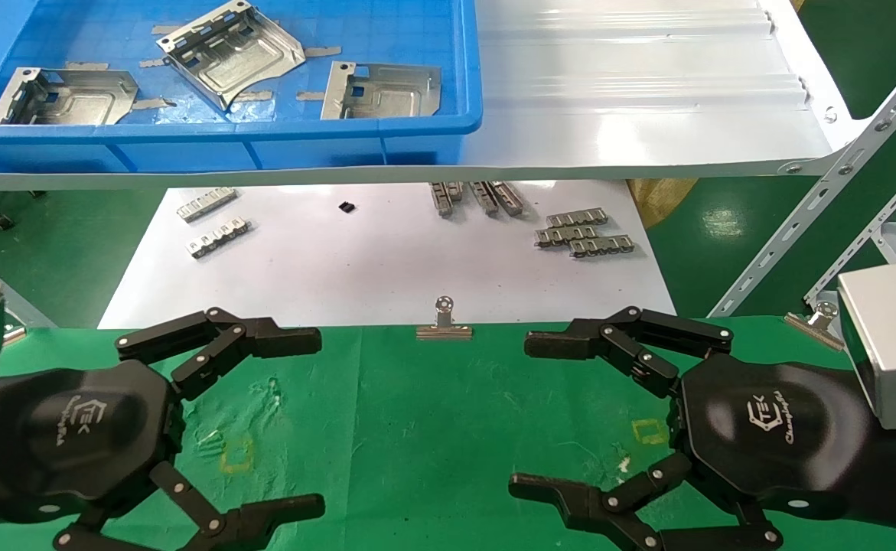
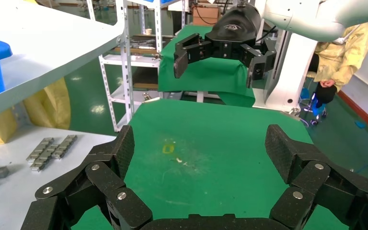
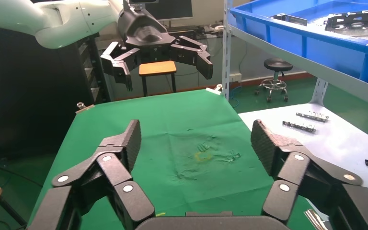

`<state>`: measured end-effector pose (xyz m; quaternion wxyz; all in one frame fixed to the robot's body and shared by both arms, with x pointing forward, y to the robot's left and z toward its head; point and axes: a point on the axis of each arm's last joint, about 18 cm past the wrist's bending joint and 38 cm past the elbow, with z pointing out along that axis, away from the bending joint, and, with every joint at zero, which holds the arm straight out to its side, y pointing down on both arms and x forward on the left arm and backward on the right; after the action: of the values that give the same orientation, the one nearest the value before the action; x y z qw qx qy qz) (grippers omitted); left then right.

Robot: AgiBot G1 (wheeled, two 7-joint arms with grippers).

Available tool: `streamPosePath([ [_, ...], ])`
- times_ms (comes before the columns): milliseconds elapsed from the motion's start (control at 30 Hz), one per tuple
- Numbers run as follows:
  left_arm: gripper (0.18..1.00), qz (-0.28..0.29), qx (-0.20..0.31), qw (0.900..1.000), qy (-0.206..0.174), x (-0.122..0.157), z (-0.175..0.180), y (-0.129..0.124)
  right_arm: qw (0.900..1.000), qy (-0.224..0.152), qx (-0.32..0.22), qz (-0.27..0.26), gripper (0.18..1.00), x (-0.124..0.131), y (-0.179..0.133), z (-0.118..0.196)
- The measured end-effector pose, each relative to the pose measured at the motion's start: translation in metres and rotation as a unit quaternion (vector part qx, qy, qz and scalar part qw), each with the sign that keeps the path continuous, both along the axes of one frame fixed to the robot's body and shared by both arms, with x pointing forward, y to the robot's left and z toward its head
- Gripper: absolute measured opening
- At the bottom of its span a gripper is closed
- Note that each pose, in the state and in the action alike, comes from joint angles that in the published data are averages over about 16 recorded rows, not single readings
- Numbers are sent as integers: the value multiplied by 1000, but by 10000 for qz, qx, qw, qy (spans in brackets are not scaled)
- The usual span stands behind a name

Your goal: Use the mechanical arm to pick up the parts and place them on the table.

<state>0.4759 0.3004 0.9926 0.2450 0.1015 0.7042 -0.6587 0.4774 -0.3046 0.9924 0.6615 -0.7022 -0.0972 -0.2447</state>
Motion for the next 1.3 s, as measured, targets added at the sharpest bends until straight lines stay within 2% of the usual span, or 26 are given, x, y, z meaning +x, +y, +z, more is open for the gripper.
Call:
streamPosePath([
  [167, 1001, 0, 0, 10000, 0, 0, 0, 0, 10000, 0, 0, 0, 826, 0, 0, 0],
  [700, 1001, 0, 0, 10000, 0, 0, 0, 0, 10000, 0, 0, 0, 444, 0, 0, 0],
  [900, 1001, 0, 0, 10000, 0, 0, 0, 0, 10000, 0, 0, 0, 331, 0, 0, 0],
  [1300, 1001, 0, 0, 10000, 0, 0, 0, 0, 10000, 0, 0, 0, 212, 0, 0, 0],
])
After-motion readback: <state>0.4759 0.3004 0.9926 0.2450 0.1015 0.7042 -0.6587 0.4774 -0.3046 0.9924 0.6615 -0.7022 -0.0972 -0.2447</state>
